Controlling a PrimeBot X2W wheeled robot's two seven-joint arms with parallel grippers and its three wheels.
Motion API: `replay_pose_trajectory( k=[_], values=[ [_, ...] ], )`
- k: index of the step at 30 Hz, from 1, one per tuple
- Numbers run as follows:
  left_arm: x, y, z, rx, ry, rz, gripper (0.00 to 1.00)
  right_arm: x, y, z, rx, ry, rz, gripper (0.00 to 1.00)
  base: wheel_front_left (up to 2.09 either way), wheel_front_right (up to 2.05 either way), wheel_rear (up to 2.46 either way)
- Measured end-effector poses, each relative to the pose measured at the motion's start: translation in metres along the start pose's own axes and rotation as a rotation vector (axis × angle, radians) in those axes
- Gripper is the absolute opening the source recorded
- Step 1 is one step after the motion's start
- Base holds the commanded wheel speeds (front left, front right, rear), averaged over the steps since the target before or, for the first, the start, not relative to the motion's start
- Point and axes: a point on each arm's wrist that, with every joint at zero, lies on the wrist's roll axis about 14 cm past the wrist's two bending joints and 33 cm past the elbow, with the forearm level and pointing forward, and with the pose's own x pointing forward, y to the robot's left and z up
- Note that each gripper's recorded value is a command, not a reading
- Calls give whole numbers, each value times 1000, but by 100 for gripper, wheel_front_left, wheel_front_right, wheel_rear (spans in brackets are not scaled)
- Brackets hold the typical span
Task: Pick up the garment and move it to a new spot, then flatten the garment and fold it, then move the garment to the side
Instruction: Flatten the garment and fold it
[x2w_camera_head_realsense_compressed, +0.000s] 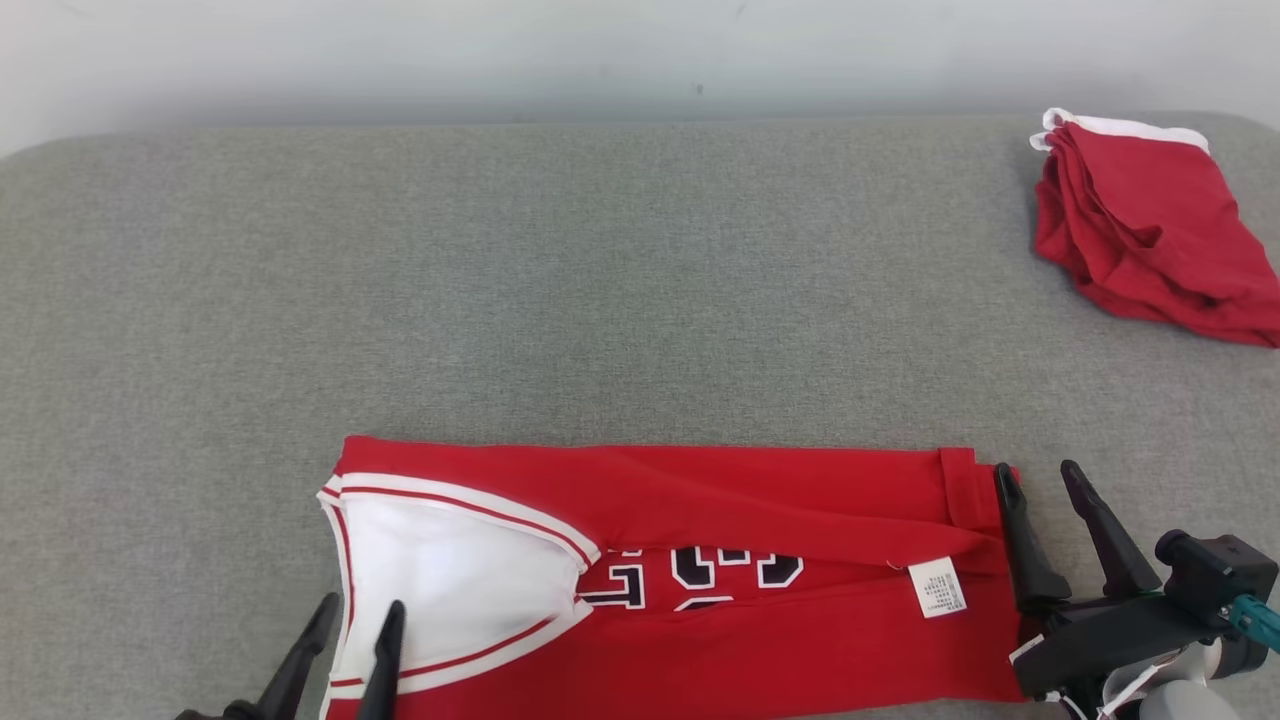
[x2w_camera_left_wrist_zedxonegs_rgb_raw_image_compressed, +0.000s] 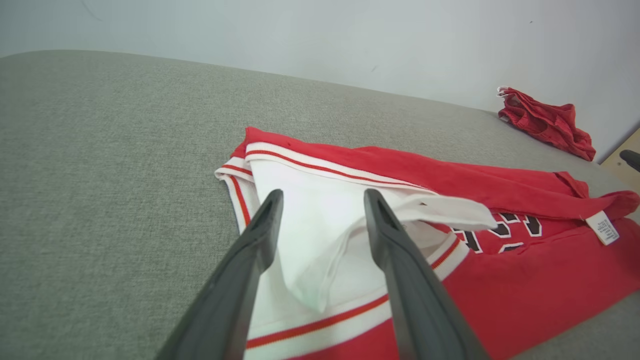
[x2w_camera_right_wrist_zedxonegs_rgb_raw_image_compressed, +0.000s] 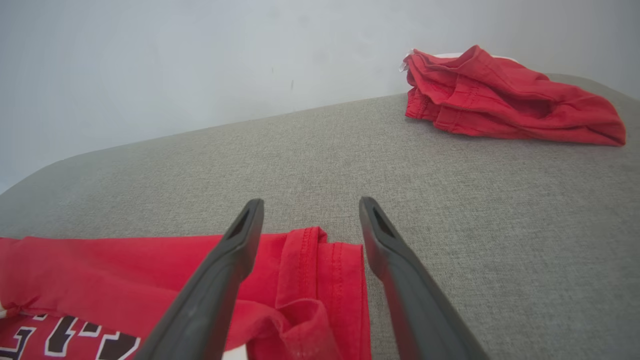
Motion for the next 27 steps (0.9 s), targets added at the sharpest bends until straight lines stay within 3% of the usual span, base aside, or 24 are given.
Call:
replay_pose_trajectory(
  k=[6,18,27],
  values=[
    [-6,10,9,-3,-38,53,100,0,5,5,7,-18,12,100,0,0,0],
    [-23,29,37,78,-129,184,100,-12,-6,-34,-43,133,-19,100,0,0,0],
    [-30,32,40,86,-142,207,100,-8,-9,-50,-59,223,-53,100,0,0,0]
  ],
)
